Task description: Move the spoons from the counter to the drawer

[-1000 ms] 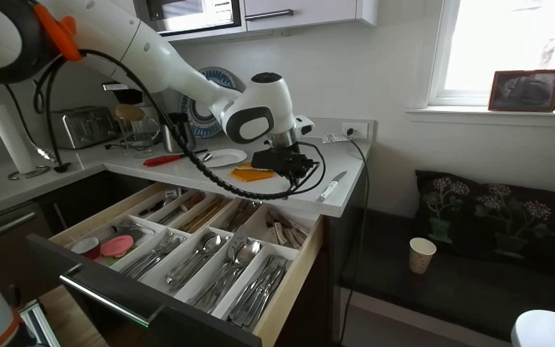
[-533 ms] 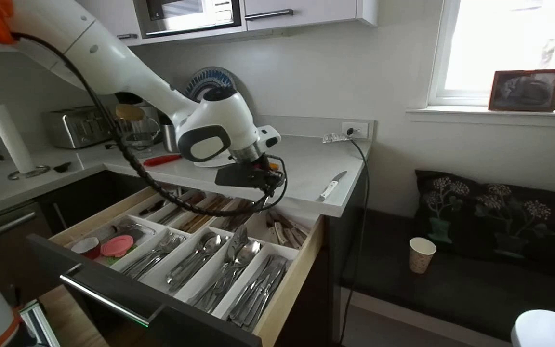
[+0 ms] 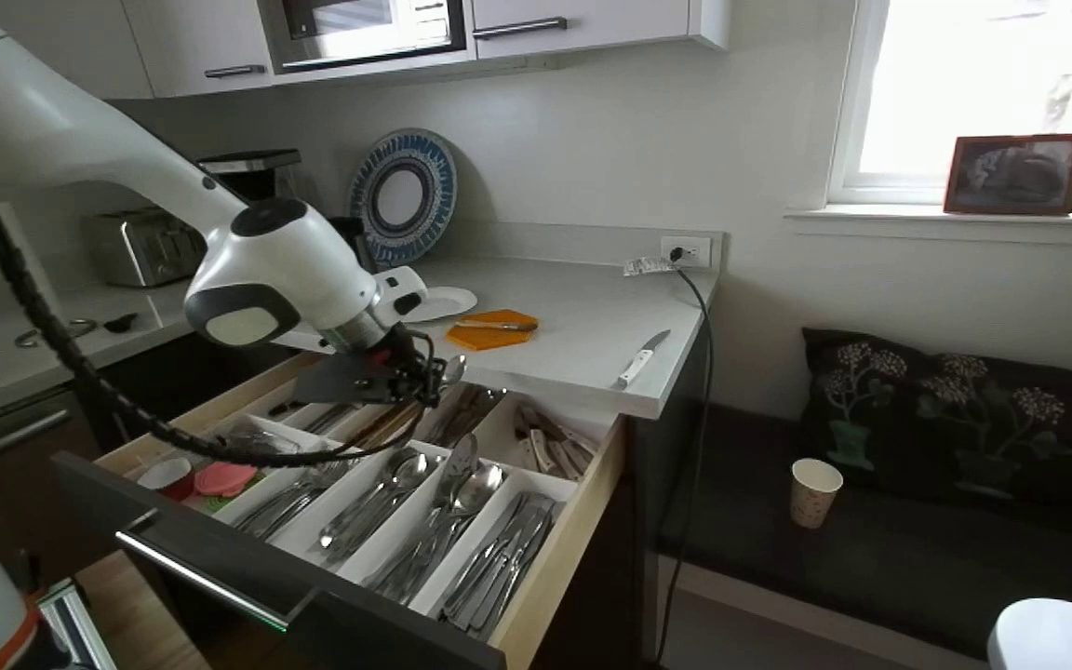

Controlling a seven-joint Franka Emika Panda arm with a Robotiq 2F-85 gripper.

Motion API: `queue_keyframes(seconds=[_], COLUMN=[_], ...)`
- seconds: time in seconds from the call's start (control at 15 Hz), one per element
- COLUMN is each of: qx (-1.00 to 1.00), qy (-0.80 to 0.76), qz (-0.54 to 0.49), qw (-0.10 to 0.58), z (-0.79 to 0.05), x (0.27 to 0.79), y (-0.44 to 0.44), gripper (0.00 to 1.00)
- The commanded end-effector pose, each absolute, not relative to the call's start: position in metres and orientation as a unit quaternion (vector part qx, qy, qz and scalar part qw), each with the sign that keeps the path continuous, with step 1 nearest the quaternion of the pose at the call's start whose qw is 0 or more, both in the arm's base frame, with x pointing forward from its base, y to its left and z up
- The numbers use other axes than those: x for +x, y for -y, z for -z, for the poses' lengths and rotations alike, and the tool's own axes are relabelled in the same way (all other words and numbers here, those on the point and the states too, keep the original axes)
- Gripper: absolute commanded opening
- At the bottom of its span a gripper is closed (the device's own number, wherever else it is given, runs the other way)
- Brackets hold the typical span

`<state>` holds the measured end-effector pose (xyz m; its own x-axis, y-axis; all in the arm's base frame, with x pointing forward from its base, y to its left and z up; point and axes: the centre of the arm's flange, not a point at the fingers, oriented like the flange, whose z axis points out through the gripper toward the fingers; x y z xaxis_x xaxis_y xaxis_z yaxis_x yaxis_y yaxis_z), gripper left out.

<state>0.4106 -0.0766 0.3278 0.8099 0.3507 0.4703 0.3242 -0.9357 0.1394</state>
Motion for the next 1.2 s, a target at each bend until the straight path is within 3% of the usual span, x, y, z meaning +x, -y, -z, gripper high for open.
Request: queue_keyframes(seconds=[0.0,0.53,0.6,1.13], qx=[0.951,0.950,0.951,0.974], qy=[-0.183,-0.189,-0.189,-0.118], qz=[-0.248,-0.247,-0.247,-0.189], qw=[0.014,-0.004,-0.004,-0.042], z=[-0.326,-0.332,-0.332,-0.279], x=[0.397,0.385,0.385,0.389], y=[0.068,0.061,0.061,0.055], gripper=[0.10,0.10,0.02,0.02])
